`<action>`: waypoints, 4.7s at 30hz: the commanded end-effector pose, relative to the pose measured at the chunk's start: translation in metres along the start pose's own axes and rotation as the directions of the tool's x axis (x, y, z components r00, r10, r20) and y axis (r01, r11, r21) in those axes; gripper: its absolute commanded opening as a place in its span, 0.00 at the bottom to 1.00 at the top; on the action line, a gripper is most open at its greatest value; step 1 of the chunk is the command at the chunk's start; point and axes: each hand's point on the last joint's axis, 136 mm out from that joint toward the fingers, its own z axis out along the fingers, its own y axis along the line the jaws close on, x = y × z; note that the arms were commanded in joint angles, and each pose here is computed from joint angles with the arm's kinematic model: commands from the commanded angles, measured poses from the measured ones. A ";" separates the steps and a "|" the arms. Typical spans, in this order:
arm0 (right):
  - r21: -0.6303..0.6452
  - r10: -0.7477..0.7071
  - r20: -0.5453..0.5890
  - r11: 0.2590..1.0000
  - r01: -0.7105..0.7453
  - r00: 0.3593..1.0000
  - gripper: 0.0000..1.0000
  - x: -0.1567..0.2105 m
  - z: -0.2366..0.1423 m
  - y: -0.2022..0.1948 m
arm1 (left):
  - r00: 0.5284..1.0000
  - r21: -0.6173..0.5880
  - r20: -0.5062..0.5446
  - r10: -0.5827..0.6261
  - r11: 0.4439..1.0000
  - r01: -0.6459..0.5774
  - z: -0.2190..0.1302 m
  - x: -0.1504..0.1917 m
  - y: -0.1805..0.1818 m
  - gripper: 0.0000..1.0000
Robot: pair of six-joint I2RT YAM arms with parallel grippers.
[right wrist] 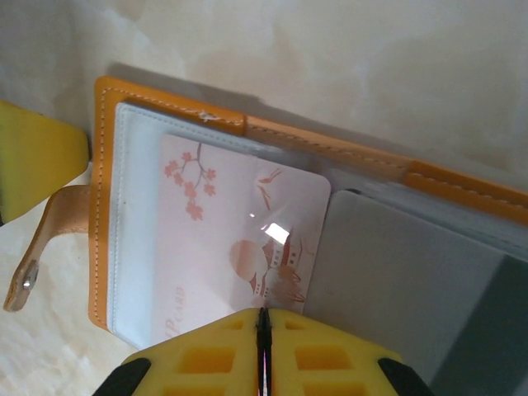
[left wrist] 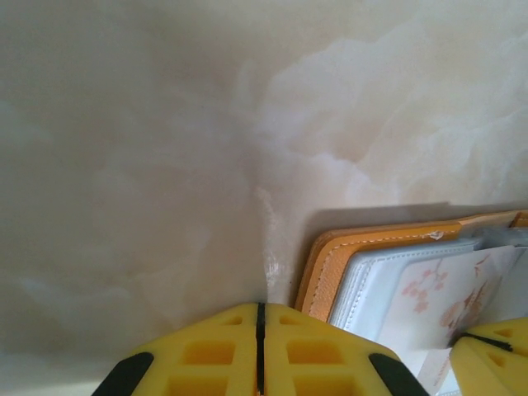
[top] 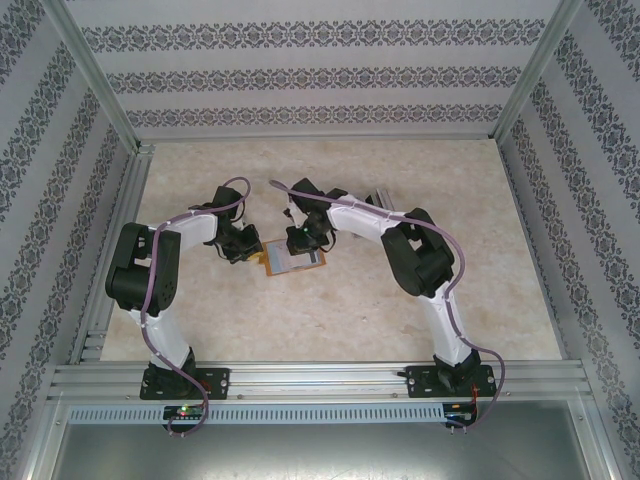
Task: Put the credit cards into the card holder
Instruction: Insert the credit card into the card slot, then flip over the card slot on the card holder.
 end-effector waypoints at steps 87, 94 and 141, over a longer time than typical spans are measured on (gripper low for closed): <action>-0.100 0.039 -0.024 0.994 -0.042 0.999 0.14 0.002 0.009 0.009 | 0.951 -0.236 -0.003 0.310 0.924 -0.302 -0.044 0.029 -0.006 0.65; -0.104 0.044 -0.026 0.993 -0.046 0.999 0.14 0.003 0.009 0.008 | 0.920 -0.317 -0.074 0.385 0.866 -0.388 -0.030 0.036 -0.009 0.66; -0.273 0.149 0.081 0.954 -0.122 0.986 0.41 -0.018 -0.049 0.027 | 0.950 0.032 0.101 0.294 0.954 -0.299 -0.055 0.025 -0.077 0.00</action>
